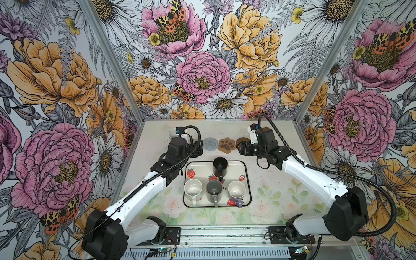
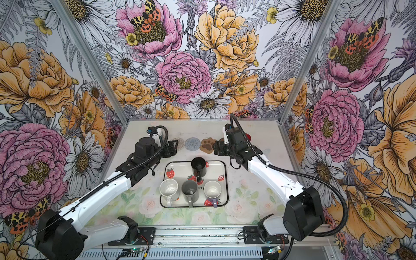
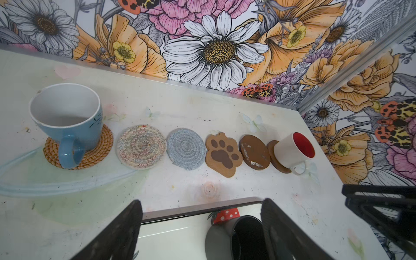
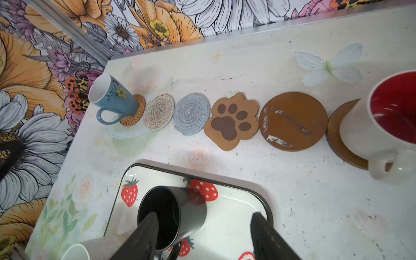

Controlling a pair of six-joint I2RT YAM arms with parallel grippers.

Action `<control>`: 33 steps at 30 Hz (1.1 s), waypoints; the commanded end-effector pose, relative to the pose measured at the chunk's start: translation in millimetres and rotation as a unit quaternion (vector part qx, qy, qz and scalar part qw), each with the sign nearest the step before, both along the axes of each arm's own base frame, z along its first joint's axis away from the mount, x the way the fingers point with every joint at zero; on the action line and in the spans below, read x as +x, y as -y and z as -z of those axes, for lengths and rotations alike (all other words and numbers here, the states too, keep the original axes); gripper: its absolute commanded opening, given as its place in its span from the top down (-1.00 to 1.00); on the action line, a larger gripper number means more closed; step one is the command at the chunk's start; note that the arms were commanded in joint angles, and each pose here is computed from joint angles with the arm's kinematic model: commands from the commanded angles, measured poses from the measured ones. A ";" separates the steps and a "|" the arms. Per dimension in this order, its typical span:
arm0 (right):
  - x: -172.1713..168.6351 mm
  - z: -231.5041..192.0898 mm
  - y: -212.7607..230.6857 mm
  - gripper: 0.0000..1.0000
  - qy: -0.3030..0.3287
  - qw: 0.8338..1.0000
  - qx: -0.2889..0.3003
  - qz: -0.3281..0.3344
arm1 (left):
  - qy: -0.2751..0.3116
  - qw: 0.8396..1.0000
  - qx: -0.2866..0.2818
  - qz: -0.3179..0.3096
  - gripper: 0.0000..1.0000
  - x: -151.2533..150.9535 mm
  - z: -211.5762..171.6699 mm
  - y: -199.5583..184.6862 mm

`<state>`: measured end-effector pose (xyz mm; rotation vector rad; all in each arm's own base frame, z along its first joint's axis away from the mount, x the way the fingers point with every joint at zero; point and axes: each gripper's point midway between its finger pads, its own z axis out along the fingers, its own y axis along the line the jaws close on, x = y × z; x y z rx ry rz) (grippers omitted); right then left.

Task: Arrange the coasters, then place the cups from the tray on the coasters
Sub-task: 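Move the right gripper over the black mug on the tray while the left arm withdraws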

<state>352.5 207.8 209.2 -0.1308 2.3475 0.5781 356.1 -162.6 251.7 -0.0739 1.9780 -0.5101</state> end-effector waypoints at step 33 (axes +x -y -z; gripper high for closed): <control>-81.9 75.4 -78.2 -0.42 -0.107 0.982 -0.132 -0.080 | 0.034 0.996 -0.009 -0.076 -0.81 -22.7 -1.7 -64.8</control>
